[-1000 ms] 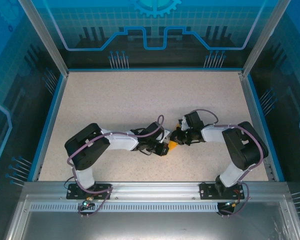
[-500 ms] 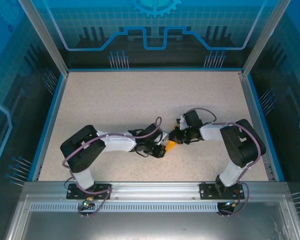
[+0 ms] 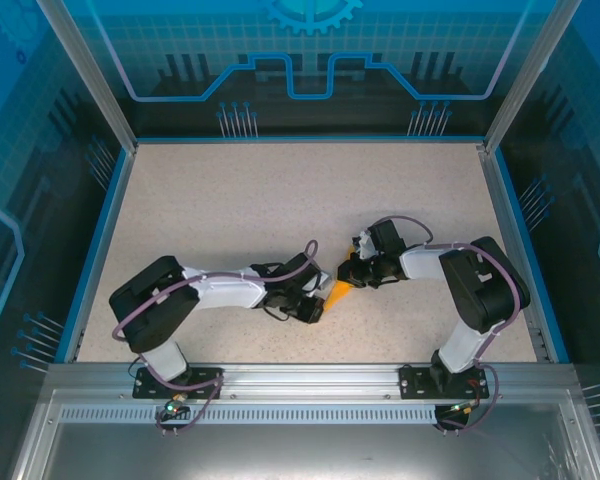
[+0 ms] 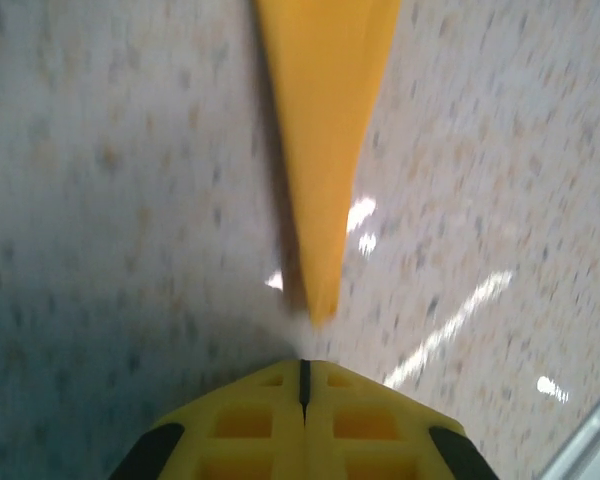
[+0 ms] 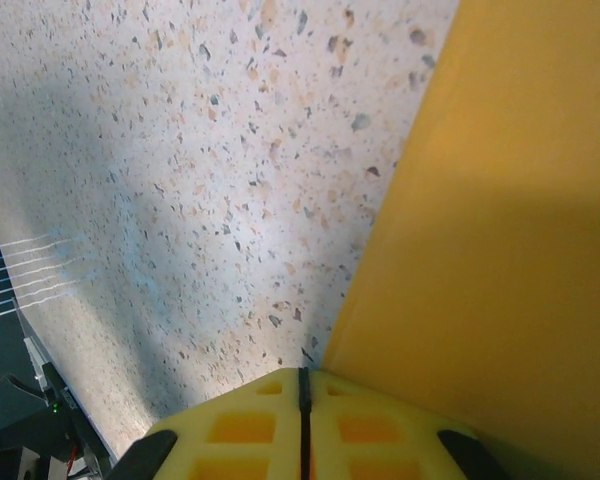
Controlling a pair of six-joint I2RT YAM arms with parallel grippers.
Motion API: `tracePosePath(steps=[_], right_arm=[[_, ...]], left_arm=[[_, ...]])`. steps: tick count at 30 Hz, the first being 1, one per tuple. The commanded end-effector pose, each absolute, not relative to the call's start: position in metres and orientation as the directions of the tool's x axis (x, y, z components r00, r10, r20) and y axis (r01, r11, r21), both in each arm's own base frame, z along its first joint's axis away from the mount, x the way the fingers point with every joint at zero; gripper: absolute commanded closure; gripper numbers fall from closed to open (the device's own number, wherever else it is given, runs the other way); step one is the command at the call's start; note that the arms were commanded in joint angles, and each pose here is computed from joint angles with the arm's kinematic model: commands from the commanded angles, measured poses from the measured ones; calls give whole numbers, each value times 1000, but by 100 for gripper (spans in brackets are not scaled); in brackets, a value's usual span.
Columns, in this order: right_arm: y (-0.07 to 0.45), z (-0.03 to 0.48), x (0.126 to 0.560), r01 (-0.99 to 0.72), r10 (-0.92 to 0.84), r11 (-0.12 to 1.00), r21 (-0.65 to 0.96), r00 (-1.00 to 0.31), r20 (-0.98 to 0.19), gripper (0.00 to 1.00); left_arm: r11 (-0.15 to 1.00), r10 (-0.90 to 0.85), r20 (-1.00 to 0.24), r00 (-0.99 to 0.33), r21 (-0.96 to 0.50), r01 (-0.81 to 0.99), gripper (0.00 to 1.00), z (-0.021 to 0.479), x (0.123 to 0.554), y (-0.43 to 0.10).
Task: Fold a paper plane with a square sheet of paper (pick it up from the middle)
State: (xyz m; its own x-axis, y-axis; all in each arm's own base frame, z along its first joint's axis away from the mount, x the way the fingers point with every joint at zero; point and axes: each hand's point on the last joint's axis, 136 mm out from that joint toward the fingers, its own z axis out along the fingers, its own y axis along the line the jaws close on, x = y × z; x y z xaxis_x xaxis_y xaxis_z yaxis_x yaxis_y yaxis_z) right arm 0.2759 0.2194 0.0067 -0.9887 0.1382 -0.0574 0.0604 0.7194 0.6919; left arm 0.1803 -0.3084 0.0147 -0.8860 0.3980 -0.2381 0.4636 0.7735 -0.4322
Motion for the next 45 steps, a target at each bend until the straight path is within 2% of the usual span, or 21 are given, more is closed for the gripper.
tracePosePath(steps=[1,7,10,19,32,40,45], right_arm=[[173,-54,258,159,192,862,481,-981,-20,92],[174,-53,257,154,188,860,486,-982,-21,92],[175,-53,257,152,186,857,492,-982,-20,92],[179,-48,258,132,171,849,511,-985,-29,92],[183,-26,267,85,139,839,537,-988,-60,90],[195,16,277,27,122,789,614,-986,-113,81],[191,52,280,-12,128,768,640,-977,-171,72]], left_arm=[[790,417,-134,-899,-435,432,100,22,157,-295],[737,387,-275,-880,-482,474,100,69,183,-325],[719,359,-312,-879,-509,474,100,77,195,-337],[722,375,-260,-890,-520,456,100,39,205,-353],[753,378,-169,-910,-515,408,100,4,189,-331],[704,356,-289,-889,-543,458,100,64,208,-351],[713,338,-357,-871,-507,485,91,91,227,-354]])
